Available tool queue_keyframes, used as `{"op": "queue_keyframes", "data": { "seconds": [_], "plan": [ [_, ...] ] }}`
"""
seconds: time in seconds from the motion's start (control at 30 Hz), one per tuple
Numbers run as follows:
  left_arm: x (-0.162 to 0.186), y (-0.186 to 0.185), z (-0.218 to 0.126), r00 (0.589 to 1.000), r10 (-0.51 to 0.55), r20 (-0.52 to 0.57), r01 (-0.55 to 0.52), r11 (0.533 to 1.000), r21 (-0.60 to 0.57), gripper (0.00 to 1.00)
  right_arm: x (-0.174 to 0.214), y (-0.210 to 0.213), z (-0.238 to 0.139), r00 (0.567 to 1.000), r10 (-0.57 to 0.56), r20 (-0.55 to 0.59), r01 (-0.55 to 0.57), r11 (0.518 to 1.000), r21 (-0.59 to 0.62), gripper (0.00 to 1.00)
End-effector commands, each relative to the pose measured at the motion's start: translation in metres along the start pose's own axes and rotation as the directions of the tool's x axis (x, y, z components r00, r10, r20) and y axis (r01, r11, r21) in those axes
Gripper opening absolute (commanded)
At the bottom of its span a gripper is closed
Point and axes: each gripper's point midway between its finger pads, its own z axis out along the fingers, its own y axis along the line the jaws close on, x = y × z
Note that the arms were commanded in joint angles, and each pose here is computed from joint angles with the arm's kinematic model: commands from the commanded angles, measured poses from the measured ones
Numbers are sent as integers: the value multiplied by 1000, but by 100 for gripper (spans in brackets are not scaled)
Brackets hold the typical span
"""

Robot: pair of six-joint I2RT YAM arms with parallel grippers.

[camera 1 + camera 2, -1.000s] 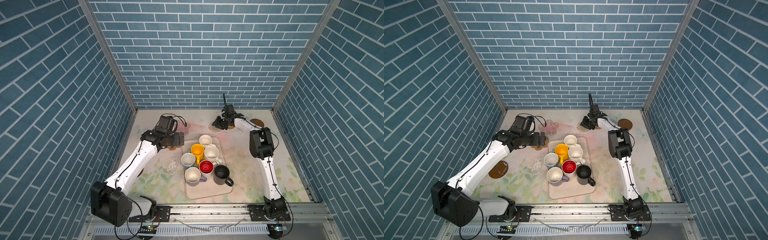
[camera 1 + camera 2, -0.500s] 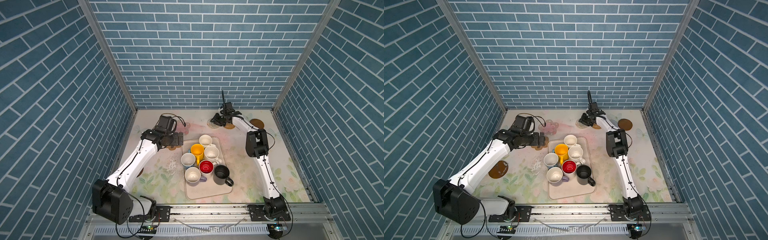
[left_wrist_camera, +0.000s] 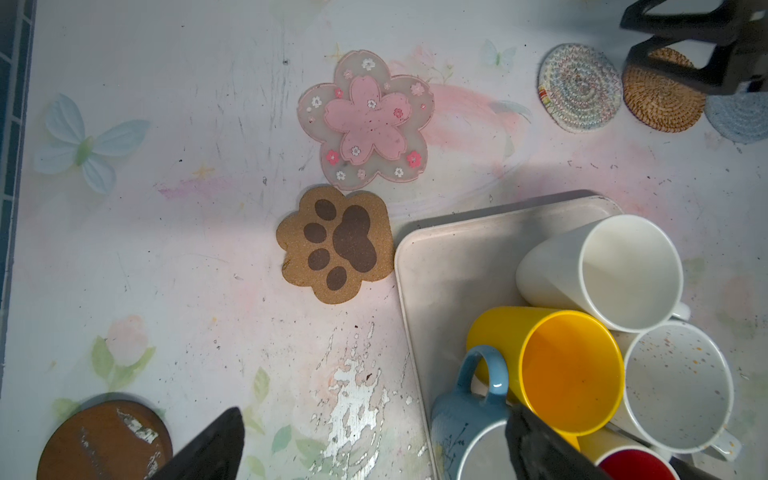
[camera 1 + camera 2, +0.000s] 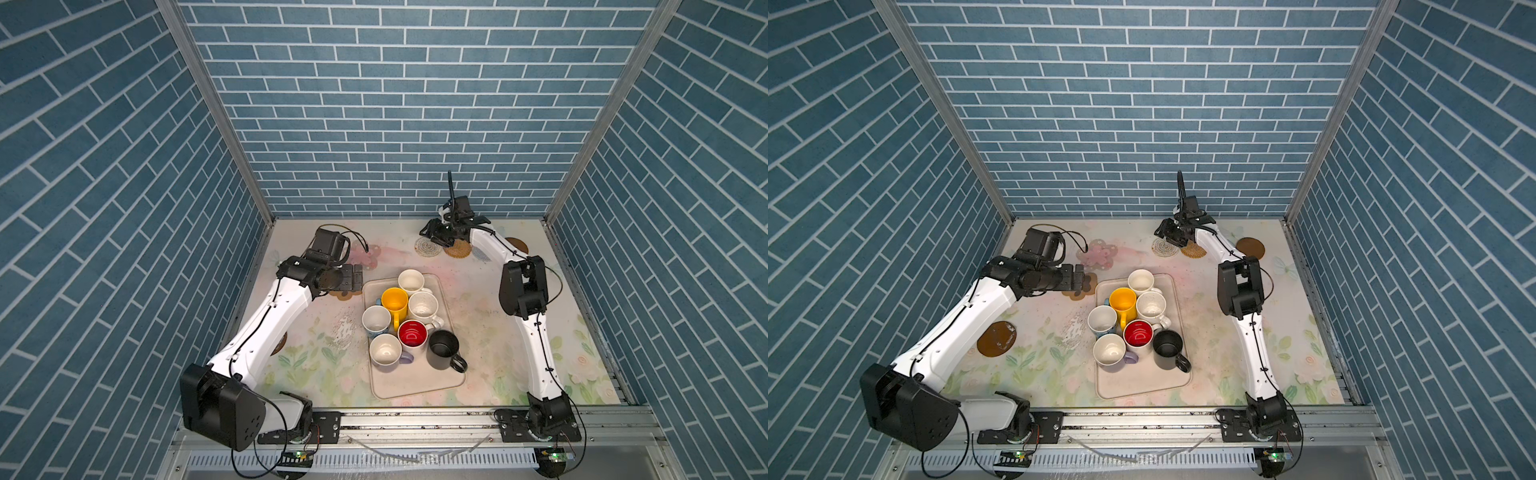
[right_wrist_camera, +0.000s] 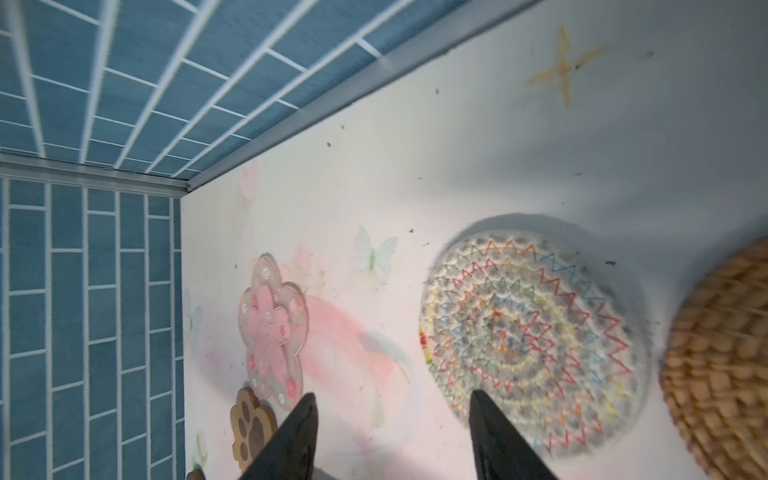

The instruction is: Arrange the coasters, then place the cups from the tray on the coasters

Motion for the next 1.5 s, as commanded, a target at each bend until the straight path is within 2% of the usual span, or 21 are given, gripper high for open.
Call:
{"op": "queue_keyframes", "data": {
  "seconds": [0.0, 0.2, 0.33, 0.47, 0.63, 0.93, 1.23, 1.47],
  "plan": [
    [-6, 4, -14, 1000, 21, 8, -21, 1000, -12, 99, -12, 44, -49, 991, -99, 87, 105, 993, -59, 61],
    [-10, 0, -3, 997, 59, -50, -60, 998, -12, 98, 6, 63, -115, 971, -157, 180, 172, 983, -68, 66],
    [-16, -6, 15, 992, 78, -102, -79, 997, -9, 88, 30, 61, -148, 960, -182, 214, 198, 979, -56, 70],
    [-25, -13, 35, 989, 72, -130, -73, 997, -3, 82, 55, 49, -171, 953, -196, 231, 207, 978, -26, 72],
    [-33, -13, 52, 985, 68, -159, -73, 997, -26, 83, 83, 38, -192, 950, -210, 231, 218, 976, -10, 73],
    [-31, -1, 61, 983, 65, -175, -83, 991, -102, 92, 110, 28, -203, 949, -216, 231, 227, 974, -24, 75],
    [-36, 3, 72, 981, 63, -185, -87, 988, -124, 96, 120, 22, -201, 951, -223, 216, 234, 972, -28, 75],
    [-49, 21, 84, 984, -7, -176, -13, 994, -112, 96, 123, 16, -195, 955, -214, 207, 224, 974, -28, 75]
  ]
}}
